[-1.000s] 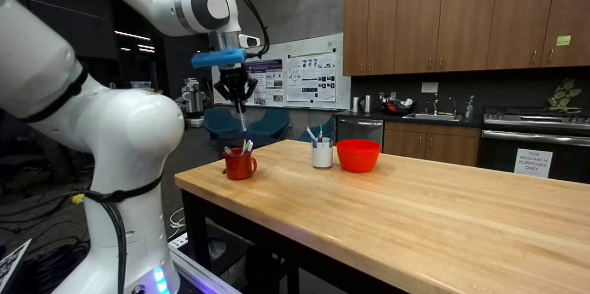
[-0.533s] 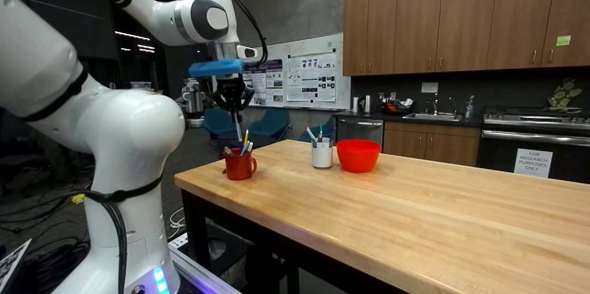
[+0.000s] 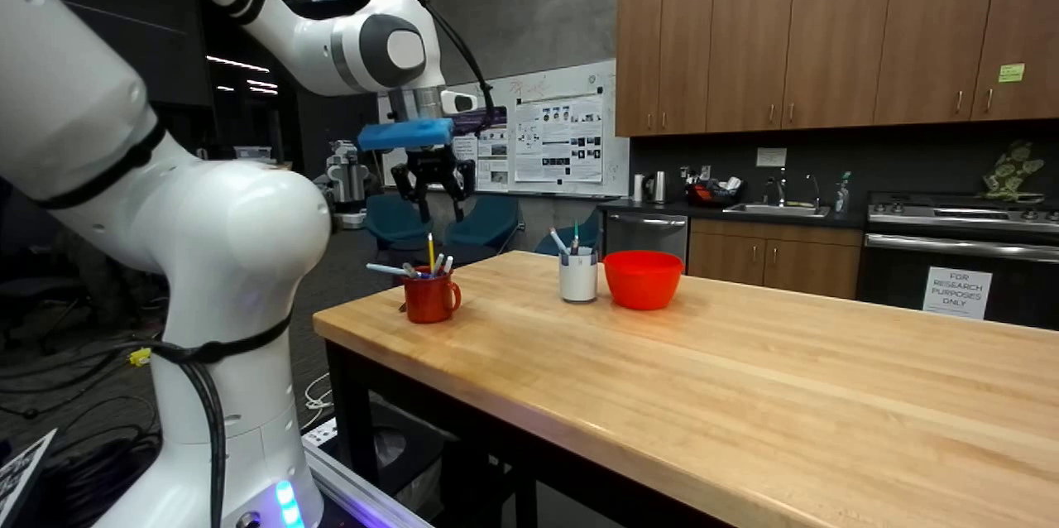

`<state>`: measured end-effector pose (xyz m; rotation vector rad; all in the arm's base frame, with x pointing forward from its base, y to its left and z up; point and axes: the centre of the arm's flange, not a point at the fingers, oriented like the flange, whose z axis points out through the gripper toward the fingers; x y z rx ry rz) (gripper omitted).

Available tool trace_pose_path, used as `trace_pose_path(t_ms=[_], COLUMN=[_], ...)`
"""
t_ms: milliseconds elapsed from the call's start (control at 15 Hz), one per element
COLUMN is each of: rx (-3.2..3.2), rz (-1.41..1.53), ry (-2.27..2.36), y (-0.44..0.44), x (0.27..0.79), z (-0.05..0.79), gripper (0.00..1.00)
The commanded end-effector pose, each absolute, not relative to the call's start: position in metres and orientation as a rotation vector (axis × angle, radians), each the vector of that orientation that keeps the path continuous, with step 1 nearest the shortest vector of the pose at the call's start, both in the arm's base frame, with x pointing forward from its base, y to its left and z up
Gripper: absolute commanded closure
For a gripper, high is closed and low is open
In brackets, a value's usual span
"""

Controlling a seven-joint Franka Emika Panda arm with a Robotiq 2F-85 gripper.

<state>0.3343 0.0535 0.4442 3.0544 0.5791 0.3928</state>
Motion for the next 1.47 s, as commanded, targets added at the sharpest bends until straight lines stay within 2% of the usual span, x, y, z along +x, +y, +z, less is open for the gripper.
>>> trace_pose_path(t_ms=[0, 133, 733, 1267, 1333, 1400], rx=[3.023, 2.999, 2.914, 2.852, 2.847, 2.840], rz=[0.468, 0.512, 0.590, 0.568, 0.556, 0.542], ry=[0.483, 0.424, 0.202, 0.143, 0.138, 0.132], y=[0.031, 0.017, -0.035, -0.030, -0.029, -0.027], x=[0.362, 0.375, 0.430, 0.462, 0.466, 0.468], z=[0.456, 0.464, 0.456, 0.425, 0.422, 0.419], gripper=[0.05, 0.00, 0.00, 0.00, 0.25, 0.26])
